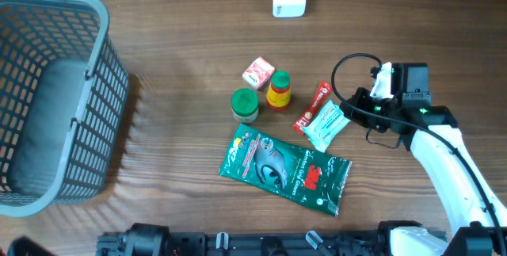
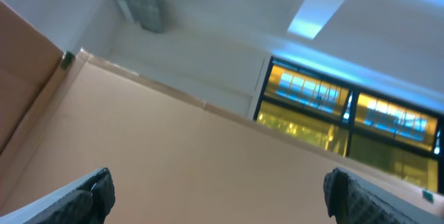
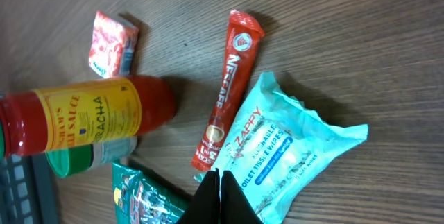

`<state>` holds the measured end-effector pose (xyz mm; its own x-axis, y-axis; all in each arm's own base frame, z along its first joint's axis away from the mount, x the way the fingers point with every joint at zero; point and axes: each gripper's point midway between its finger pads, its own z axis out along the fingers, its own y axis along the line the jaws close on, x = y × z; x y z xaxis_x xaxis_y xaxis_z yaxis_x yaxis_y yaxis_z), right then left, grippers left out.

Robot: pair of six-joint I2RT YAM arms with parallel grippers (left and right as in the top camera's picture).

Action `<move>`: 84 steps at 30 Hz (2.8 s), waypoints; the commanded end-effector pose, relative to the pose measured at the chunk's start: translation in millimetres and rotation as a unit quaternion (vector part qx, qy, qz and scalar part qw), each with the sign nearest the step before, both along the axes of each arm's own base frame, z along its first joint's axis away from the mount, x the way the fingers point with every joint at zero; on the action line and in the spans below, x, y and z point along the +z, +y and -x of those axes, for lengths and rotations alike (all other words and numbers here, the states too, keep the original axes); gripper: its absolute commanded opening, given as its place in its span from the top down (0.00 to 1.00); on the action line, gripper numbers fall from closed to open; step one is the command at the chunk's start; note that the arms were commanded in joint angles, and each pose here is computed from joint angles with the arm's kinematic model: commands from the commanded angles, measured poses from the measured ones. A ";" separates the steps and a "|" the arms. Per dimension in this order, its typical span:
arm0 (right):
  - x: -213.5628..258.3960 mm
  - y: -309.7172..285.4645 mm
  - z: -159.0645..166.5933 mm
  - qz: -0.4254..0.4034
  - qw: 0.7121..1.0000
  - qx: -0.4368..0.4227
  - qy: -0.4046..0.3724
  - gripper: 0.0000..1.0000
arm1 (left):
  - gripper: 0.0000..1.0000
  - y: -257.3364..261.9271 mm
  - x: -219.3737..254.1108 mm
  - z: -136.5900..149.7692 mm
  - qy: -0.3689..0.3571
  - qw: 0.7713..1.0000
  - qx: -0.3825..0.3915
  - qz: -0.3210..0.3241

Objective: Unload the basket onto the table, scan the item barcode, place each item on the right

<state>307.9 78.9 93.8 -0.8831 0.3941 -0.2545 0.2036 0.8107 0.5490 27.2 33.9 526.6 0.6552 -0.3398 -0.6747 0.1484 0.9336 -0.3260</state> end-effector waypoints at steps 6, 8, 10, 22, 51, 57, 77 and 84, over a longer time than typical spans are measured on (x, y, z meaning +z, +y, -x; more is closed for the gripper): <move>0.0 -7.2 -6.7 0.000 0.998 -0.055 0.015 0.95 | 0.00 2.7 -10.9 2.5 0.001 1.000 0.014 -0.003; -0.1 -8.3 -7.5 0.003 0.998 -0.057 0.013 0.95 | 0.00 5.0 -25.3 -9.0 0.040 0.999 0.023 -0.001; -0.7 -10.0 -7.8 0.008 0.998 -0.059 0.013 0.95 | 0.00 3.4 -40.3 -19.9 0.077 0.997 0.023 -0.007; -1.6 -12.0 -7.9 0.013 0.998 -0.062 0.013 0.84 | 0.00 -2.1 -203.2 -59.1 0.416 0.907 0.022 -0.062; -128.4 8.0 24.6 0.154 0.968 -0.068 0.186 0.96 | 0.00 -1.2 -235.2 -53.1 0.476 0.876 0.022 -0.072; -107.2 -26.2 14.0 0.155 0.963 -0.116 0.188 0.57 | 0.00 -1.2 -235.2 -53.1 0.476 0.876 0.022 -0.072; 28.9 -43.0 36.3 0.061 0.962 -0.237 0.117 0.30 | 0.00 -1.2 -235.3 -53.1 0.476 0.876 0.022 -0.072; 14.8 -59.3 58.5 0.089 0.930 -0.311 0.175 0.00 | 0.00 -1.2 -235.2 -53.1 0.476 0.876 0.022 -0.072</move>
